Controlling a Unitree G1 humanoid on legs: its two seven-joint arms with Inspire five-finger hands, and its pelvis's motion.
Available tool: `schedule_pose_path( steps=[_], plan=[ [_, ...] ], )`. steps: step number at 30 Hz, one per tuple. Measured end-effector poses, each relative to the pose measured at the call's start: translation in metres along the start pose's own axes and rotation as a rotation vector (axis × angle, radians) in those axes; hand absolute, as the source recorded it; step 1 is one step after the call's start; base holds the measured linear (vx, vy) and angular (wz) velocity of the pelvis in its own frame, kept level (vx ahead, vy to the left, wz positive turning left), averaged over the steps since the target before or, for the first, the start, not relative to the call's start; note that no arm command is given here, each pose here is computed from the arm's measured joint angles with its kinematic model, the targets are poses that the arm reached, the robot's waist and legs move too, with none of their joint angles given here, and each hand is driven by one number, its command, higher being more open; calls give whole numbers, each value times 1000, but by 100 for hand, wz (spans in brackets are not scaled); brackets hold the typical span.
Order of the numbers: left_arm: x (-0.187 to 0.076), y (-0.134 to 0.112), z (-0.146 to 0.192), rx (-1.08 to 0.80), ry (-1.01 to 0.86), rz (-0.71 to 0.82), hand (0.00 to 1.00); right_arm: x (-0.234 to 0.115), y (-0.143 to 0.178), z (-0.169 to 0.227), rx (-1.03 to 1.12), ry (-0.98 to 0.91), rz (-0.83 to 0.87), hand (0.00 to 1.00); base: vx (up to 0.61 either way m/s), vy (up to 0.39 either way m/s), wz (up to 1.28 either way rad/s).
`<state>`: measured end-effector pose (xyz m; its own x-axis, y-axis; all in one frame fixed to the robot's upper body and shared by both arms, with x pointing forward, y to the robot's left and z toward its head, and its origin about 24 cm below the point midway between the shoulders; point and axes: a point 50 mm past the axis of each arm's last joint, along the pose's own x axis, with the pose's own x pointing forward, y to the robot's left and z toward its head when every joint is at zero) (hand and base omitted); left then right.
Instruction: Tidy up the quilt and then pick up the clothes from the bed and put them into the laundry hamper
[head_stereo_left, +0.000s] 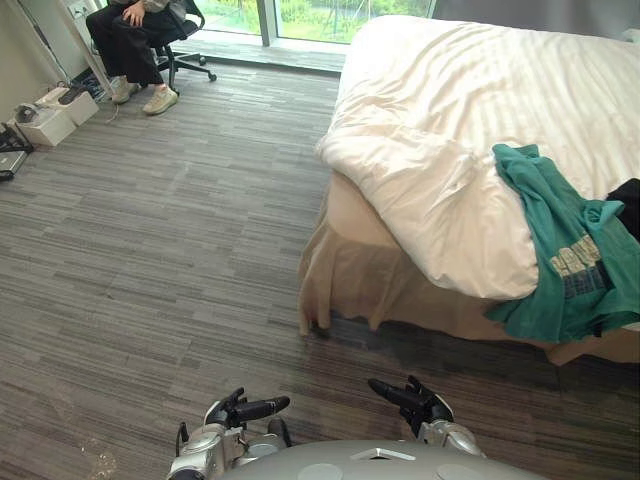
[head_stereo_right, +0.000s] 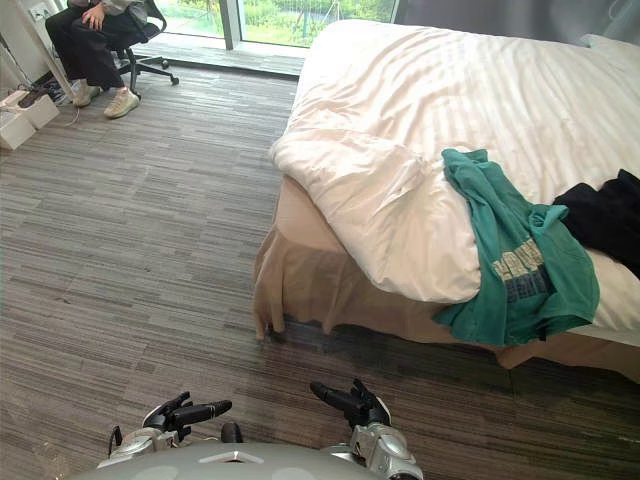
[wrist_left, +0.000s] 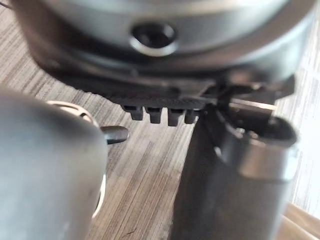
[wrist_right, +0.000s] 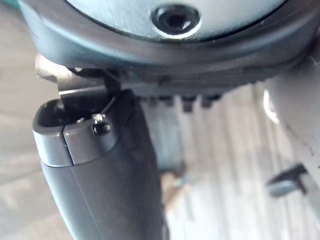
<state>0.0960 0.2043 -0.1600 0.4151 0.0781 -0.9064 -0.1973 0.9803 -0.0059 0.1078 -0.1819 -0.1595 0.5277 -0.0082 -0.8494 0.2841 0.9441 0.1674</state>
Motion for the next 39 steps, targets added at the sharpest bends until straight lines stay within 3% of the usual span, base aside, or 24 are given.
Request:
schedule_pose_path(
  steps=[13, 19, 28, 33, 39],
  plan=[
    [2, -3, 6, 97, 7, -16, 100, -2, -3, -7, 38, 17, -26, 100, -21, 6, -14],
    [4, -9, 7, 163, 34, -55, 100, -5, -26, 7, 72, -51, -92, 100, 113, 99, -6],
    [4, -4, 2, 125, 85, -38, 100, -15, -25, -22, 147, -5, -102, 100, 272, -91, 45],
    [4, -27, -6, 62, 88, -82, 100, -16, -47, -7, 166, -43, -158, 100, 271, -119, 4],
    [3, -10, 10, 44, -11, -32, 100, -15, -41, -14, 85, 13, -119, 100, 192, -132, -29]
  ],
)
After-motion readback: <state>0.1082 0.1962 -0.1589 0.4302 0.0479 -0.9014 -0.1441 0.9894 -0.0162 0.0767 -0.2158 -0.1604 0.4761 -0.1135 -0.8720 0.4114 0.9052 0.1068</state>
